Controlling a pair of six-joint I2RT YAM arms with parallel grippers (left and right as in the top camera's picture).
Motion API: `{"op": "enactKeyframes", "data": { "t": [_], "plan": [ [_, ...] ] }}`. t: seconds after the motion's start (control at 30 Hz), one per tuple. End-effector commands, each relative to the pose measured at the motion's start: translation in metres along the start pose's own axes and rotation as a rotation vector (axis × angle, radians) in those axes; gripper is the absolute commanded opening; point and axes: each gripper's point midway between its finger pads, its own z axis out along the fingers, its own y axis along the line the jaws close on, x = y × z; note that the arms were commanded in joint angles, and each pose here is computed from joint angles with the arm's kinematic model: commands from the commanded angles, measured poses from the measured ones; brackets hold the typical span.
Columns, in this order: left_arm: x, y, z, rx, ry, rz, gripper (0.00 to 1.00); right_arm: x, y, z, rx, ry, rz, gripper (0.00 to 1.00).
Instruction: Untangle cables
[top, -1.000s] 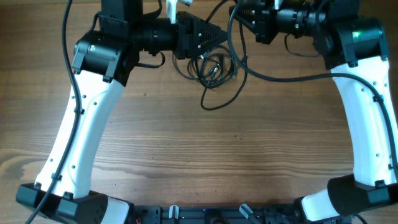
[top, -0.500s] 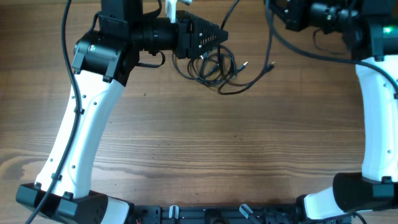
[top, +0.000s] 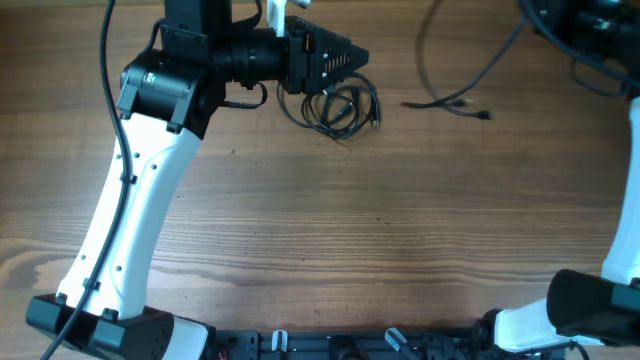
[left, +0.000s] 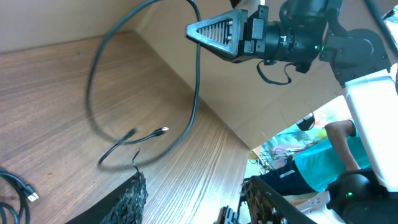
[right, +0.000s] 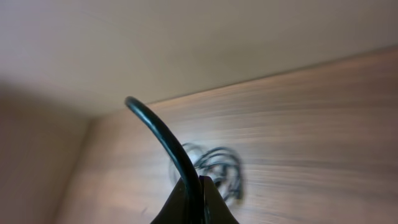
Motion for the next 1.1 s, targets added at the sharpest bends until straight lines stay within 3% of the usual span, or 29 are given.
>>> {"op": "enactKeyframes", "data": {
  "t": [0.0, 0.43, 0.67, 0.9, 1.07],
  "plan": [
    [0.0, 0.006, 0.004, -0.02, 0.001, 0.001, 0.54, -0.019, -0.048, -0.018, 0.196, -0.088, 0.084, 0.04],
    [-0.001, 0.019, 0.006, -0.072, -0.006, -0.009, 0.54, -0.045, -0.206, -0.007, 0.405, -0.184, 0.319, 0.04],
    [0.001, 0.035, 0.019, -0.143, -0.004, -0.01, 0.54, -0.077, -0.27, -0.03, 0.341, -0.337, 0.363, 0.04],
    [-0.003, 0.039, 0.038, -0.142, -0.016, 0.032, 0.55, -0.042, -0.321, -0.074, 0.431, -0.289, 0.493, 0.04],
    [-0.006, 0.043, 0.045, -0.174, -0.033, 0.053, 0.57, 0.013, -0.36, -0.074, 0.501, -0.183, 0.515, 0.04]
  ]
}}
